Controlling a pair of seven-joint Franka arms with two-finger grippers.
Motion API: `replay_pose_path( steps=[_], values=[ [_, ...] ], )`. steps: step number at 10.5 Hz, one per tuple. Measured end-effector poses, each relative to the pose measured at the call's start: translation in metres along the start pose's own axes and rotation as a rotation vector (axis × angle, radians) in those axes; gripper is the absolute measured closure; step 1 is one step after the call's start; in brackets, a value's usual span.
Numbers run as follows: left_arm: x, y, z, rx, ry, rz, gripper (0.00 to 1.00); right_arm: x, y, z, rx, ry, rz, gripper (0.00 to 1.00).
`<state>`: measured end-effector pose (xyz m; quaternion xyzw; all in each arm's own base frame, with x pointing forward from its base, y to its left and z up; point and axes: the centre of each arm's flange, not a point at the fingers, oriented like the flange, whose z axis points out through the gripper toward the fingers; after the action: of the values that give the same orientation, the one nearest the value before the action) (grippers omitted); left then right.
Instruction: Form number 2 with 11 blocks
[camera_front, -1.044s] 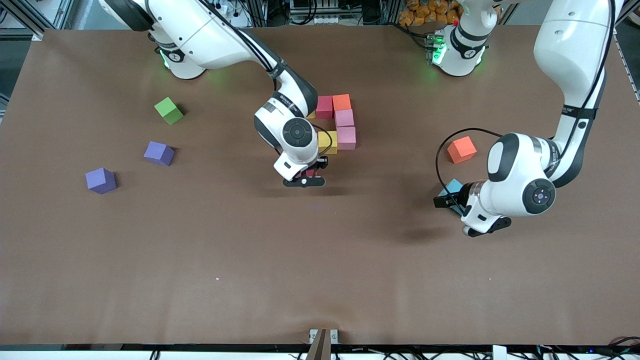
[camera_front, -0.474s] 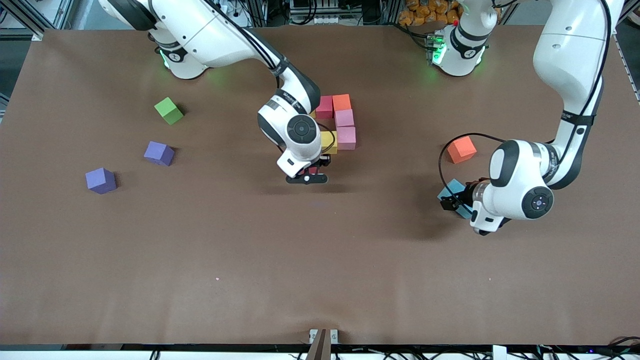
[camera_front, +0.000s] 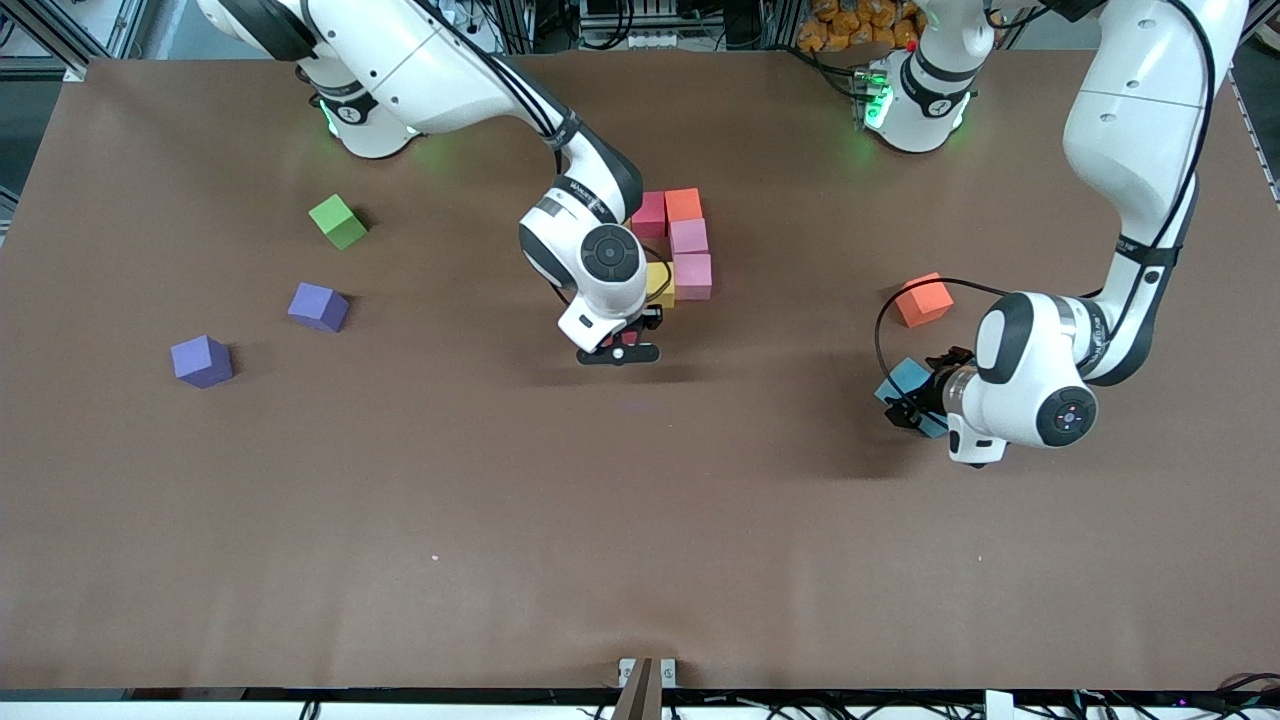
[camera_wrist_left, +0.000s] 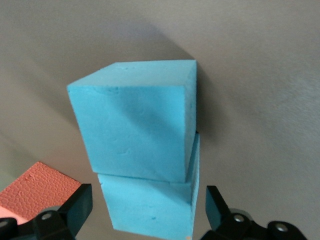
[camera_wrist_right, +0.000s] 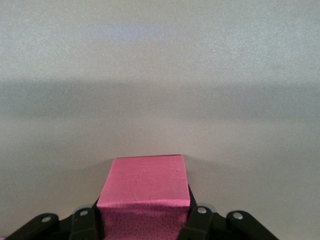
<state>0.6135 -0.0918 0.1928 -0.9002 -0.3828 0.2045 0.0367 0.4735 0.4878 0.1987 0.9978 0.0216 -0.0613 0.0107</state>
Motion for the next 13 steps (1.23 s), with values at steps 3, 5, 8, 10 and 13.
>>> replay_pose_path(
  steps=[3,5,8,10,13],
  values=[
    [-0.003,0.005,0.007,0.018,0.008,0.006,0.11,-0.001,-0.001,0.000,-0.003,0.002,-0.017,0.44],
    [-0.008,0.013,0.003,0.011,0.017,0.020,0.36,-0.001,-0.001,0.000,-0.005,0.003,-0.021,0.44],
    [-0.032,0.044,-0.030,-0.044,0.059,0.075,0.40,-0.002,-0.001,0.001,-0.007,0.002,-0.029,0.44],
    [-0.051,0.064,-0.054,-0.071,0.090,0.113,0.40,-0.003,-0.002,0.001,-0.009,0.002,-0.032,0.44],
    [-0.105,0.101,-0.056,-0.072,0.120,0.209,0.40,-0.005,-0.003,0.001,-0.015,0.003,-0.041,0.44]
  ],
)
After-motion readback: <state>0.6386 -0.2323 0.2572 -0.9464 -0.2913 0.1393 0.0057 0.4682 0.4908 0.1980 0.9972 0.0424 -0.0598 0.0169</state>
